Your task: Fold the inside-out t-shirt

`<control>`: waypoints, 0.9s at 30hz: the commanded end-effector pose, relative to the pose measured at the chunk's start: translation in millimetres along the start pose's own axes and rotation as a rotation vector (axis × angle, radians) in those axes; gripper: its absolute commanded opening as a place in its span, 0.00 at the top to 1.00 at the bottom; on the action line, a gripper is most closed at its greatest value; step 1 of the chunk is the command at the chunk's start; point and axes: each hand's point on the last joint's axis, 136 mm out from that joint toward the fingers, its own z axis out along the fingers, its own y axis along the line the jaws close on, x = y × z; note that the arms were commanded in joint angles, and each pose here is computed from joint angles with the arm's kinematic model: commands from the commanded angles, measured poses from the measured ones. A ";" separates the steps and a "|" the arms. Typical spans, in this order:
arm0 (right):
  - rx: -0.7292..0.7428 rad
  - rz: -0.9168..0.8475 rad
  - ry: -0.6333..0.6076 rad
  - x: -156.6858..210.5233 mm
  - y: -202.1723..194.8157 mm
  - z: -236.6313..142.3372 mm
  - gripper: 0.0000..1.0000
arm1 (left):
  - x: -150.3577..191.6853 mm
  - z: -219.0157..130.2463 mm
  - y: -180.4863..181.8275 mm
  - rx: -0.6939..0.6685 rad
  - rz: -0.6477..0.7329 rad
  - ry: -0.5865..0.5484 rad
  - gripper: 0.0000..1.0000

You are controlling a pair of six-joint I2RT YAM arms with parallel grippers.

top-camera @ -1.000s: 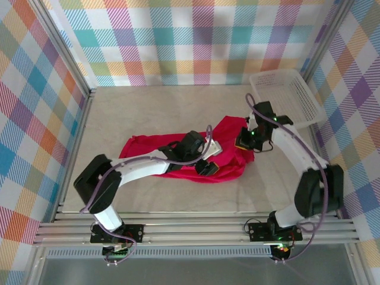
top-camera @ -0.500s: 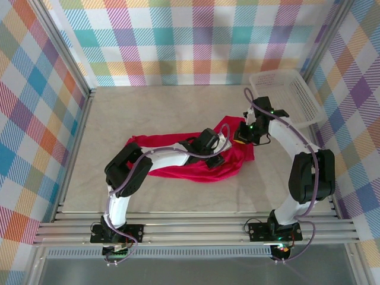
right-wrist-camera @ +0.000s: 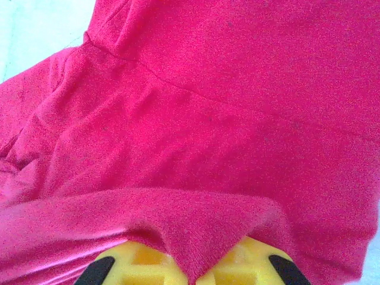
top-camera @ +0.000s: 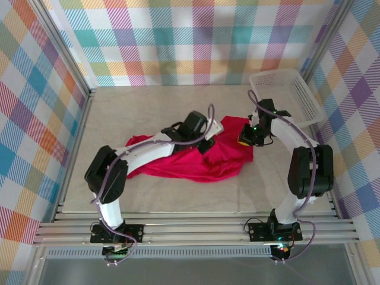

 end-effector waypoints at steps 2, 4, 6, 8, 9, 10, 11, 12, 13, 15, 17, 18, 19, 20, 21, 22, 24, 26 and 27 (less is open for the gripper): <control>0.067 0.000 -0.047 -32.3 -12.4 11.0 1.00 | 0.0 6.2 23.0 0.021 -0.105 0.058 1.00; 0.061 0.003 -0.049 -42.3 -9.0 14.1 0.98 | 0.1 22.7 30.1 0.066 -0.168 0.088 1.00; 0.065 -0.006 -0.038 -42.8 -1.6 10.6 0.92 | 5.7 38.7 37.6 0.086 -0.238 0.135 1.00; 0.091 -0.026 -0.047 -36.6 4.0 0.2 0.81 | 12.1 48.1 41.9 0.096 -0.287 0.174 1.00; 0.105 -0.042 -0.055 -30.3 6.9 -7.2 0.74 | 14.6 50.1 45.1 0.088 -0.305 0.183 1.00; 0.116 -0.058 -0.065 -22.8 10.2 -14.2 0.70 | 16.2 50.4 46.6 0.088 -0.321 0.184 1.00; 0.119 -0.073 -0.074 -15.4 14.1 -19.6 0.68 | 16.9 50.3 48.1 0.085 -0.334 0.181 1.00; 0.109 -0.089 -0.074 -3.8 19.3 -22.0 0.68 | 17.6 49.5 50.3 0.082 -0.353 0.178 1.00; 0.088 -0.103 -0.076 8.4 26.3 -23.3 0.67 | 18.3 48.5 51.6 0.082 -0.370 0.175 1.00; 0.034 -0.119 -0.064 31.8 39.5 -18.2 0.67 | 19.4 46.8 53.3 0.079 -0.388 0.171 1.00; -0.026 -0.118 -0.045 50.6 53.1 -8.2 0.69 | 21.1 45.8 53.8 0.072 -0.397 0.168 1.00; -0.042 -0.122 -0.038 58.3 59.7 -1.7 0.71 | 22.0 45.8 54.3 0.065 -0.412 0.166 1.00; -0.042 -0.127 -0.033 63.8 63.9 6.2 0.72 | 22.2 45.8 54.4 0.064 -0.426 0.166 1.00; -0.045 -0.137 -0.030 65.7 68.6 12.8 0.74 | 23.4 46.1 54.6 0.061 -0.439 0.171 1.00; -0.037 -0.138 -0.016 67.2 70.8 21.7 0.74 | 24.0 46.0 56.2 0.053 -0.453 0.175 1.00; -0.022 -0.135 -0.001 67.5 70.8 31.6 0.74 | 24.9 46.2 57.0 0.047 -0.466 0.180 1.00; 0.012 -0.125 0.014 65.6 67.7 49.3 0.64 | 26.1 45.9 58.3 0.043 -0.484 0.186 1.00; 0.057 -0.104 0.008 59.7 61.3 65.0 0.55 | 27.3 44.5 60.0 0.037 -0.505 0.190 1.00; 0.074 -0.095 -0.005 55.0 58.8 69.9 0.51 | 27.4 43.3 61.1 0.035 -0.514 0.191 1.00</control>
